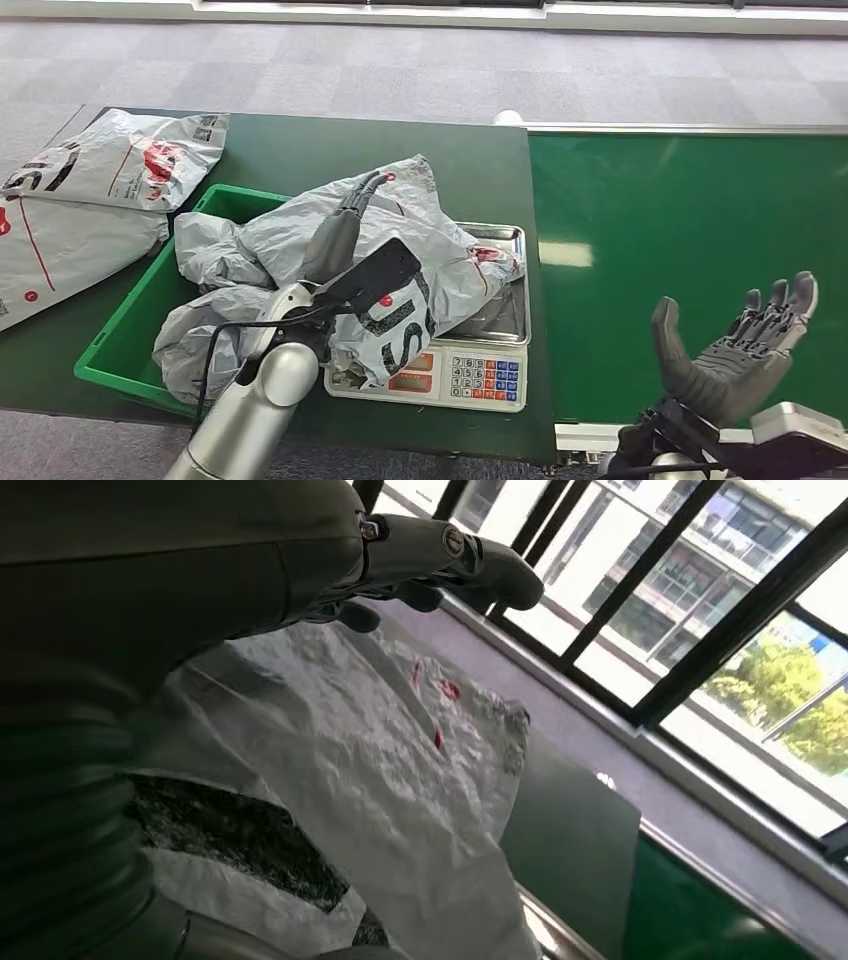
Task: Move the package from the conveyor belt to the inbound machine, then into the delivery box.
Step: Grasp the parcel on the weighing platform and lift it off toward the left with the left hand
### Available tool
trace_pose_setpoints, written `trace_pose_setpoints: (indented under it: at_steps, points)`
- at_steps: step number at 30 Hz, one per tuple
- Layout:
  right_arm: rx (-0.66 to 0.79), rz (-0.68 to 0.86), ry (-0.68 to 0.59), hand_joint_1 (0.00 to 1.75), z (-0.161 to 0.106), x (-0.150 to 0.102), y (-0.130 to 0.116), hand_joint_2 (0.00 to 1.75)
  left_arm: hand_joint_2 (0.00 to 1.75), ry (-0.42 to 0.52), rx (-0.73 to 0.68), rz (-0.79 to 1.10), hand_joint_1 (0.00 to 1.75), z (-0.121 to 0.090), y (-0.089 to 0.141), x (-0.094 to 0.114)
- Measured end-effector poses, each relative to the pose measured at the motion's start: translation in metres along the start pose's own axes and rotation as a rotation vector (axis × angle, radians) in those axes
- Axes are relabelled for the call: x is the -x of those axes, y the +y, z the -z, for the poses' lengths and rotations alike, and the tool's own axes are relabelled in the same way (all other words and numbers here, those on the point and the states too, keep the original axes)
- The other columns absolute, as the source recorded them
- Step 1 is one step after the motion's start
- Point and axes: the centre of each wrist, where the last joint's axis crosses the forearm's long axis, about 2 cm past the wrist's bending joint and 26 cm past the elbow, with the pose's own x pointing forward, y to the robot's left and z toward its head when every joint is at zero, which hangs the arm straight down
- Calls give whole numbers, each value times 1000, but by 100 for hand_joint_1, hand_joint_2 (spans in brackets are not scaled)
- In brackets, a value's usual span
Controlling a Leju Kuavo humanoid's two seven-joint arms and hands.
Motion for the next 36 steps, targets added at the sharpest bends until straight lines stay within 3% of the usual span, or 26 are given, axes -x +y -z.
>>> trace_pose_setpoints:
  at_steps: [5, 10, 14, 19, 27, 31, 36]
  points:
    - [-30, -30, -35, 0, -5, -6, -1, 175, 175, 137, 156, 128, 0, 17, -37, 5]
    - [-42, -18, -33, 0, -9, -10, 4, 175, 175, 233, 260, 238, 2, 22, -62, 16]
    - [-41, -13, -32, 0, -10, -11, 5, 175, 175, 280, 317, 290, 171, 22, -70, 22]
    - [-37, -1, -31, 0, -12, -15, 10, 175, 175, 358, 396, 427, 175, 18, -79, 34]
    - [-30, 7, -17, 0, -12, -17, 11, 175, 175, 375, 354, 459, 175, 16, -71, 45]
    - [-27, 12, -2, 0, -15, -17, 9, 175, 175, 275, 175, 304, 175, 11, -50, 45]
    - [-37, -4, 12, 0, -23, -19, 5, 175, 175, 40, -220, 142, 175, 5, 13, 26]
